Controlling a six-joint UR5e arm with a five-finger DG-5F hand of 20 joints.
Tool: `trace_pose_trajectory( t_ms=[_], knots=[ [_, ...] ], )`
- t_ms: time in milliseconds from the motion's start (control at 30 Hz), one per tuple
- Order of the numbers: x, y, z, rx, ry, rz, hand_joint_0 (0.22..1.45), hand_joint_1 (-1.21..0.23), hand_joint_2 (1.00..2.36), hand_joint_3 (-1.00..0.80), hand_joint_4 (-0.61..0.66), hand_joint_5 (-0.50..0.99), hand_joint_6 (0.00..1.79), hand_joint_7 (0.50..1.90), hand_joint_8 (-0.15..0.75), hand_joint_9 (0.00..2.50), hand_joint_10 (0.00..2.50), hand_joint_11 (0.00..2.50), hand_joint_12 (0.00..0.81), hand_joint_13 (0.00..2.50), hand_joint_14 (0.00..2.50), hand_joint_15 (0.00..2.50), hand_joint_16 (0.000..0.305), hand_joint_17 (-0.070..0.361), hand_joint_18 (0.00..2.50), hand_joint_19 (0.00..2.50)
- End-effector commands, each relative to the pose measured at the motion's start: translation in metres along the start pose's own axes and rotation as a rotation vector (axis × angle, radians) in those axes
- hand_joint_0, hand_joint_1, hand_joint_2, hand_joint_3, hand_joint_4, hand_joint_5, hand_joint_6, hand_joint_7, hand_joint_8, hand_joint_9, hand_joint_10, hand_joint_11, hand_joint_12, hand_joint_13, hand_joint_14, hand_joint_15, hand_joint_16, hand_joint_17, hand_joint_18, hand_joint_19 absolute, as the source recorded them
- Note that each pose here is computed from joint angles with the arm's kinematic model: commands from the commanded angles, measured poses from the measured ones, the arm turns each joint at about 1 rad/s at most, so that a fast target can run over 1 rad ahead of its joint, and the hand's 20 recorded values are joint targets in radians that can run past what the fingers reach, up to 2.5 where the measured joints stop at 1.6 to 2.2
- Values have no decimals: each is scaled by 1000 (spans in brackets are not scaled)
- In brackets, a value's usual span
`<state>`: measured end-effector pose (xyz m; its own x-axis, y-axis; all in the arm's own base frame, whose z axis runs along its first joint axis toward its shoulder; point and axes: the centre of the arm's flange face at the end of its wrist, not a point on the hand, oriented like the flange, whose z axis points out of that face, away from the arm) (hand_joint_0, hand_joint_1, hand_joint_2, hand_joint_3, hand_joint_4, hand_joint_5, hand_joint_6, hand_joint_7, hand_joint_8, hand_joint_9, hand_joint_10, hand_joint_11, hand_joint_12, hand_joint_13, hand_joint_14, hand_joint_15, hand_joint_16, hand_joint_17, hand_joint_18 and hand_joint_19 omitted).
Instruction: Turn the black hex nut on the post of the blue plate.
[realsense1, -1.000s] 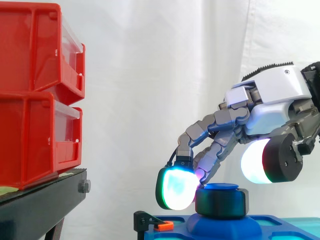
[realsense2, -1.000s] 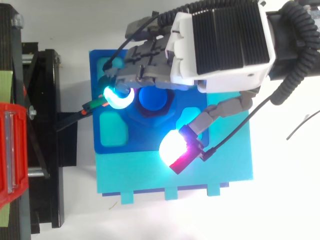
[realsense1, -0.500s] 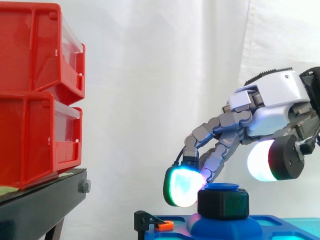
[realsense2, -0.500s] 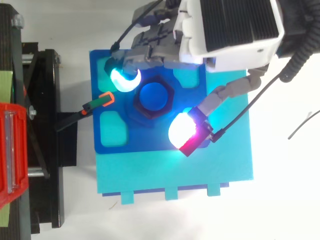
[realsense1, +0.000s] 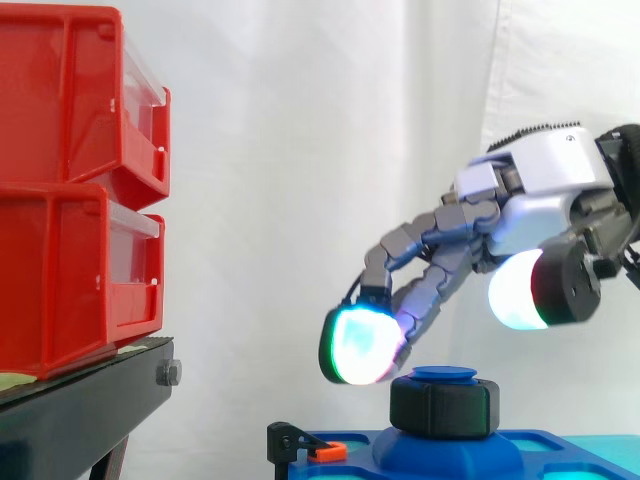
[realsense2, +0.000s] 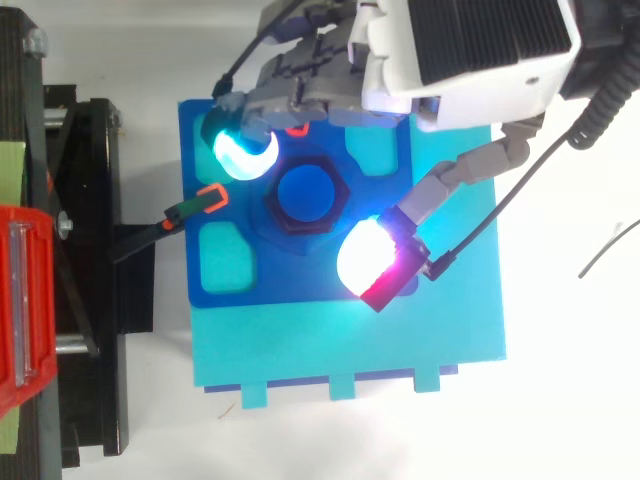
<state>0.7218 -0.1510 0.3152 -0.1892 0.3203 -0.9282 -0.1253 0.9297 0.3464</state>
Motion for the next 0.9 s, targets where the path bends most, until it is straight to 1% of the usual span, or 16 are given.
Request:
trace_pose_trajectory(
  t_ms=[0, 33, 67, 133, 167, 200, 233, 267, 400, 433, 500, 567, 600, 633, 767, 867],
  knots=[
    [-9, 7, 4, -9, -16, 8, 393, -533, 1000, -500, 374, -159, 503, 880, 399, 677, 0, 60, 482, 612, 4, 97, 65, 147, 492, 221],
    [-10, 7, 4, -10, -19, 9, 399, -614, 1000, -500, 358, -166, 503, 878, 389, 666, 2, 53, 478, 609, 4, 94, 64, 144, 485, 227],
    [-10, 11, 7, -14, -25, 10, 401, -632, 1000, -500, 349, -167, 503, 874, 385, 662, 0, 61, 476, 609, 4, 101, 64, 143, 482, 226],
    [-11, 11, 8, -14, -40, 7, 420, -727, 1000, -500, 315, -179, 503, 879, 367, 645, 0, 60, 460, 597, 4, 100, 60, 136, 462, 231],
    [-12, 13, 10, -18, -52, 5, 429, -755, 1000, -500, 302, -184, 503, 879, 358, 627, 0, 63, 452, 582, 3, 98, 59, 134, 455, 235],
    [-12, 15, 12, -21, -59, 5, 435, -774, 1000, -500, 300, -187, 503, 879, 350, 617, 0, 69, 447, 578, 4, 102, 59, 132, 449, 234],
    [-12, 17, 14, -23, -71, 5, 450, -800, 1000, -500, 287, -191, 503, 872, 343, 610, 0, 62, 427, 560, 3, 84, 54, 122, 425, 207],
    [-12, 17, 15, -24, -74, 7, 458, -812, 1000, -500, 276, -195, 503, 858, 339, 605, 0, 61, 415, 550, 3, 75, 52, 117, 407, 196],
    [-11, 22, 17, -14, -76, 12, 472, -868, 1000, -500, 245, -206, 502, 815, 327, 576, 0, 54, 383, 507, 2, 53, 46, 104, 359, 150],
    [-10, 23, 18, -11, -76, 12, 475, -875, 1000, -500, 239, -210, 502, 807, 324, 573, 0, 53, 381, 505, 2, 41, 45, 101, 351, 145],
    [-9, 27, 21, 4, -84, 12, 480, -899, 1000, -500, 232, -213, 503, 802, 317, 565, 2, 57, 376, 498, 2, 43, 44, 99, 336, 135],
    [-7, 29, 22, 6, -85, 11, 486, -911, 1000, -500, 221, -215, 502, 801, 311, 553, 2, 49, 373, 492, 1, 46, 43, 98, 331, 136],
    [2, 29, 27, 13, -74, 12, 495, -914, 1000, -500, 217, -216, 503, 801, 305, 546, 2, 46, 371, 481, 2, 43, 43, 96, 317, 130],
    [1, 30, 28, 12, -77, 11, 502, -918, 1000, -500, 211, -218, 502, 799, 301, 535, 0, 45, 371, 470, 1, 49, 43, 96, 304, 134],
    [4, 34, 29, 14, -71, 10, 512, -919, 1000, -500, 199, -221, 502, 805, 291, 508, 0, 52, 369, 453, 1, 48, 43, 97, 294, 137],
    [11, 36, 29, 25, -60, 7, 502, -913, 1000, -500, 205, -222, 503, 809, 294, 504, 0, 48, 376, 451, 1, 51, 44, 99, 294, 141]
  ],
)
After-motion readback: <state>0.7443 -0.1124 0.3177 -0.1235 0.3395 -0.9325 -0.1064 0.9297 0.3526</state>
